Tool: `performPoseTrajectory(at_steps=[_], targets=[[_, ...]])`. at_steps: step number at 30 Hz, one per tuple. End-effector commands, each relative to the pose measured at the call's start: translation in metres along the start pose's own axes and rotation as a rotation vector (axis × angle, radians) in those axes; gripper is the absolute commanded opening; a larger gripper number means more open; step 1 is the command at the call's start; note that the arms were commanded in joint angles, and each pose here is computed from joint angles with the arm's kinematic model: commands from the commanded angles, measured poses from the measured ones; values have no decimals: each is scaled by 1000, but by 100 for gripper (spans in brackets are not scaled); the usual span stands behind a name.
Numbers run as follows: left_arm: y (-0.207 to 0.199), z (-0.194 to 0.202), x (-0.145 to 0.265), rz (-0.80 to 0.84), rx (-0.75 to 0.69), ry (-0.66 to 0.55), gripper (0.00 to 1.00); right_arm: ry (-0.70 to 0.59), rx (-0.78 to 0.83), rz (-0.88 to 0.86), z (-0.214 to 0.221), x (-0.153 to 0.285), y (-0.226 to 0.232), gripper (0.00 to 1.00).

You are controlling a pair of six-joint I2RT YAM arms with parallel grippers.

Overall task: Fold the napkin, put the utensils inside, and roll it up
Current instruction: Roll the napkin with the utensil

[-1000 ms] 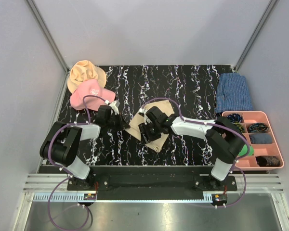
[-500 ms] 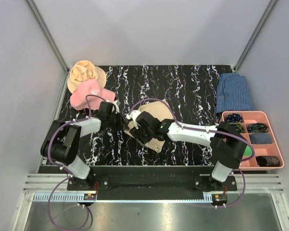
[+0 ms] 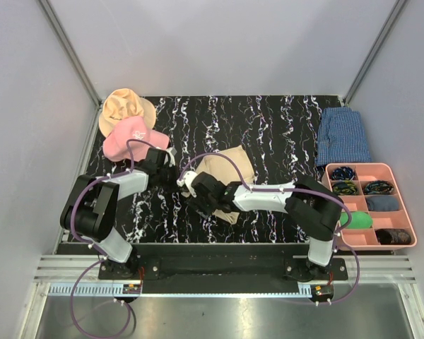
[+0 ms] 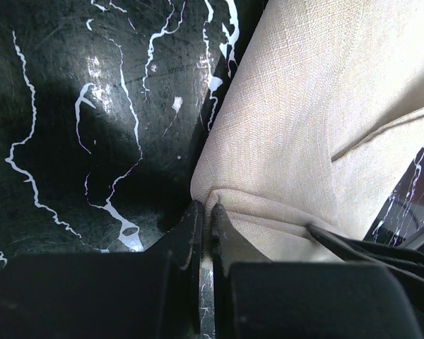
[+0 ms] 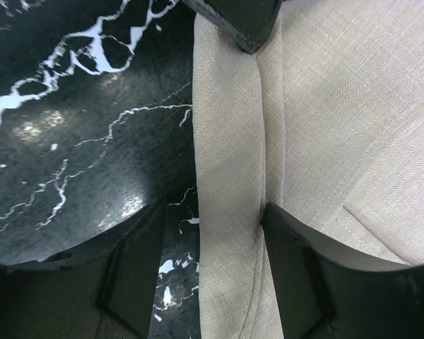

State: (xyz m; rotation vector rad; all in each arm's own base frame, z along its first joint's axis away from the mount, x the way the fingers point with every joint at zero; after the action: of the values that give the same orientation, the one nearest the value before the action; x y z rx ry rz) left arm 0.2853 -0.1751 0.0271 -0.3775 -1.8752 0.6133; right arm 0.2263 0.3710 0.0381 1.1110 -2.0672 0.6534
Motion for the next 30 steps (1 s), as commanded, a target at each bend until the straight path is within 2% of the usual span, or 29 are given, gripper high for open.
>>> performPoseTrajectory(at_steps=[1, 3, 6, 7, 9, 11, 12, 13, 15, 16, 18, 19, 23, 26, 30], targets=[[10, 16, -1, -38, 24, 73, 0, -11, 19, 61, -2, -11, -7, 66], [10, 16, -1, -36, 25, 75, 0, 13, 17, 66, 4, -16, -7, 66], [8, 14, 0, -30, 20, 71, 0, 70, 8, 43, 15, -20, -3, 58], [8, 14, 0, -29, 20, 70, 0, 91, -2, 8, 20, -19, 4, 46], [4, 11, 3, -23, 15, 59, 2, 112, -26, -62, 25, -16, 16, 37], [2, 5, 6, -19, 10, 35, 12, 141, -39, -117, 33, -11, 26, 30], [2, 1, 9, -21, 12, 21, 19, 147, -68, -179, 34, -6, 37, 29], [1, -4, 11, -23, 13, 3, 31, 166, -78, -208, 39, -2, 42, 28], [-1, -15, 20, -20, 12, -43, 39, 171, -113, -291, 39, 6, 55, 25], [-1, -21, 25, -28, 14, -72, 50, 180, -130, -318, 42, 9, 59, 24], [2, -28, 32, -38, 24, -108, 57, 183, -173, -395, 42, 14, 67, 23], [4, -32, 37, -54, 26, -139, 66, 185, -189, -413, 42, 15, 68, 22], [20, -27, 47, -121, 43, -196, 73, 176, -268, -481, 42, 17, 68, 21], [25, -23, 55, -138, 48, -239, 73, 159, -332, -530, 40, 17, 62, 22], [24, 3, 52, -45, 43, -234, 73, 164, -390, -601, 40, 16, 58, 22]])
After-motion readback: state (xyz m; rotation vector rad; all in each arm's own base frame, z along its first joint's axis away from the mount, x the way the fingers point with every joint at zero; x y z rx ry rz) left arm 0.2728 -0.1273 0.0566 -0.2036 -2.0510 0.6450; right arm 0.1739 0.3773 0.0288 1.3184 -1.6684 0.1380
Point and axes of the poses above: each gripper's point midway between its finger pads, its own x axis back along the fingers, its own y axis along the line the jaws close on, z = x × y, the point moved 1 cm from there along x, back along the fingers, and after that the axes turned 3 degrees about x, right-handed, at the moved point
